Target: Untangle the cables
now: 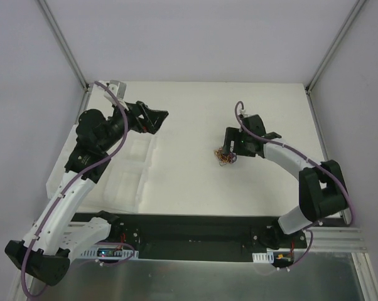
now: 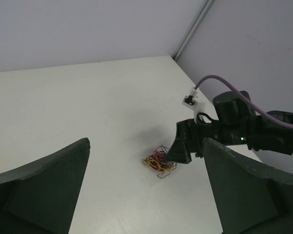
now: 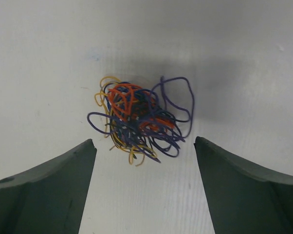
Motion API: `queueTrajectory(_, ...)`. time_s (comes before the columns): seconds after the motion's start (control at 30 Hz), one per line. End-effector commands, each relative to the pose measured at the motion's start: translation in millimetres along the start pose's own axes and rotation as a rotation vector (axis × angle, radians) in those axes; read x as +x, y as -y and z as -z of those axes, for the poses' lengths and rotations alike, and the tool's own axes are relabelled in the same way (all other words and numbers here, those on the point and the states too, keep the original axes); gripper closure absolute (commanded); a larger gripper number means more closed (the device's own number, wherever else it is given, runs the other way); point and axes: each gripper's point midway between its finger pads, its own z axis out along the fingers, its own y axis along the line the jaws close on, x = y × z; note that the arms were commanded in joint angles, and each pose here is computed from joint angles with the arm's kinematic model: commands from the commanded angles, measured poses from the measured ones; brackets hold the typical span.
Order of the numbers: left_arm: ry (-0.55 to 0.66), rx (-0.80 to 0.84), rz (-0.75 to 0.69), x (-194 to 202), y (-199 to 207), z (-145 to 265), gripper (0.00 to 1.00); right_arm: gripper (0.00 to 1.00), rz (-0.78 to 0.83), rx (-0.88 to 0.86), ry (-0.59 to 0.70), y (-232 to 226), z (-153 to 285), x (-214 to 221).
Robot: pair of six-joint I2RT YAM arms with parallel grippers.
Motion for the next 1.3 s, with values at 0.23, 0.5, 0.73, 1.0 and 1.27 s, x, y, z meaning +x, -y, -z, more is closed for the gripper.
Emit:
queueTrajectory(0.23,-0.345,0.103,0.157,68.7,6.2,-44.8,0.10,0.87,0.148,-0.219,-0.029,-89.9,-25.3,35.3)
queueTrajectory(0.5,-0.732,0.221,0.473,156.4,14.9,-78.6,0.42,0.38,0.151,-0.440,0.002,-111.7,11.3,71.4)
queueTrajectory(0.73,-1.009,0.199,0.474,242.7,24.4,-81.3,0.50,0.31,0.116,-0.396,0.072,-97.7,29.5,59.9)
queueTrajectory(1.0,-0.995,-0.019,0.226,250.7,26.8,-63.1,0.57,0.46,-0.009,-0.474,0.048,-95.7,25.3,60.0)
queueTrajectory(1.27,-0.978,-0.052,0.285,287.1,16.9,-35.7,0.49,0.48,0.000,-0.534,-0.001,-108.4,3.5,62.9)
